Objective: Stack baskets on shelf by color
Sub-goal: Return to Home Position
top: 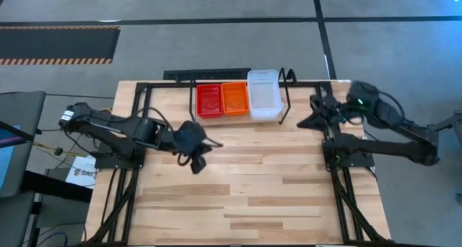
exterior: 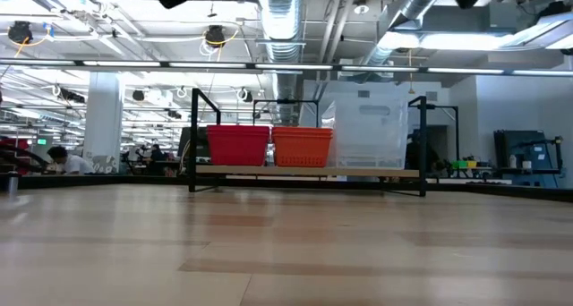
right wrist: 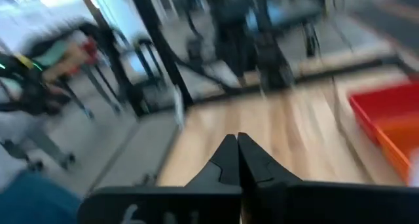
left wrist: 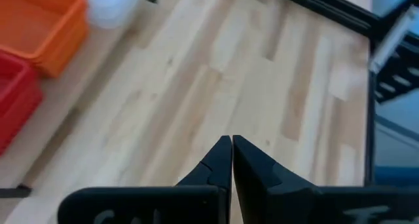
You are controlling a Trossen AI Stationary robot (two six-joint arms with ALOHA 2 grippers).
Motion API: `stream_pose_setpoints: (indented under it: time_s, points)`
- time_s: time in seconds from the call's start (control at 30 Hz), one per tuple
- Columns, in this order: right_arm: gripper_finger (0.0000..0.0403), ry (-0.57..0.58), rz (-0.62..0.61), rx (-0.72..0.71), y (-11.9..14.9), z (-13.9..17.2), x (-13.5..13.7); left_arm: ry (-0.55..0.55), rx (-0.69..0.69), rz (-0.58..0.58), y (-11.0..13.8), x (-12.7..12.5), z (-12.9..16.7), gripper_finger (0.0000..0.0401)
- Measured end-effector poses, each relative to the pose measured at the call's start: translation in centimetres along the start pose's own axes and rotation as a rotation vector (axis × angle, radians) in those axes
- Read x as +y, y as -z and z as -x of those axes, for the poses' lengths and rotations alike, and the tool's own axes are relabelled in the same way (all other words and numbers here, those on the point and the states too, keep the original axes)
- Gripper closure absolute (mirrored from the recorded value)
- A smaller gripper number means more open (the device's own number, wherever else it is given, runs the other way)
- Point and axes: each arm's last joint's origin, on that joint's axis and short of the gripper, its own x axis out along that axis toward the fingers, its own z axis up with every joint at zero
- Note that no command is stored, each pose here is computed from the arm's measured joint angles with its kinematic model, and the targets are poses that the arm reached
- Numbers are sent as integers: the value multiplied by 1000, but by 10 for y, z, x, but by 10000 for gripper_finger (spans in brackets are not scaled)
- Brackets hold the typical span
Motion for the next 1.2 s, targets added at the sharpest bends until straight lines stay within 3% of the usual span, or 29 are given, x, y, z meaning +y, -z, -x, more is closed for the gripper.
stream_pose_setpoints:
  time_s: [0.13, 0.3, 0.4, 0.47, 0.53, 0.63, 0.7, 0.8, 0.93, 1.1, 1.2]
  points:
    - [403, -47, -31, -176, 24, 3, 12, 73, -9, -86, 8, -16, 10, 401]
    - [403, -173, -80, -246, 49, -2, 23, 343, -63, -218, 16, -28, 10, 401]
    - [403, -190, -103, -230, 55, -6, 29, 373, -71, -196, 33, -11, -7, 401]
    - [403, -191, -114, -237, 55, -9, 33, 359, -39, -129, 48, 10, -23, 401]
    - [403, -203, -123, -227, 57, -11, 37, 412, -41, -70, 60, 30, -36, 401]
    - [403, -240, -128, -224, 57, -15, 44, 596, -199, -24, 68, 49, -47, 401]
    - [403, -238, -119, -226, 58, -16, 46, 653, -323, -11, 74, 61, -51, 401]
    - [403, -227, -56, -228, 59, -17, 48, 639, -405, 27, 88, 79, -59, 401]
    - [403, -177, 32, -205, 61, -23, 45, 593, -391, 51, 100, 95, -67, 401]
    - [403, -101, 16, -136, 67, -25, 36, 562, -323, -13, 103, 107, -72, 401]
    - [402, -61, -44, -156, 65, -23, 32, 523, -256, 101, 106, 114, -75, 401]
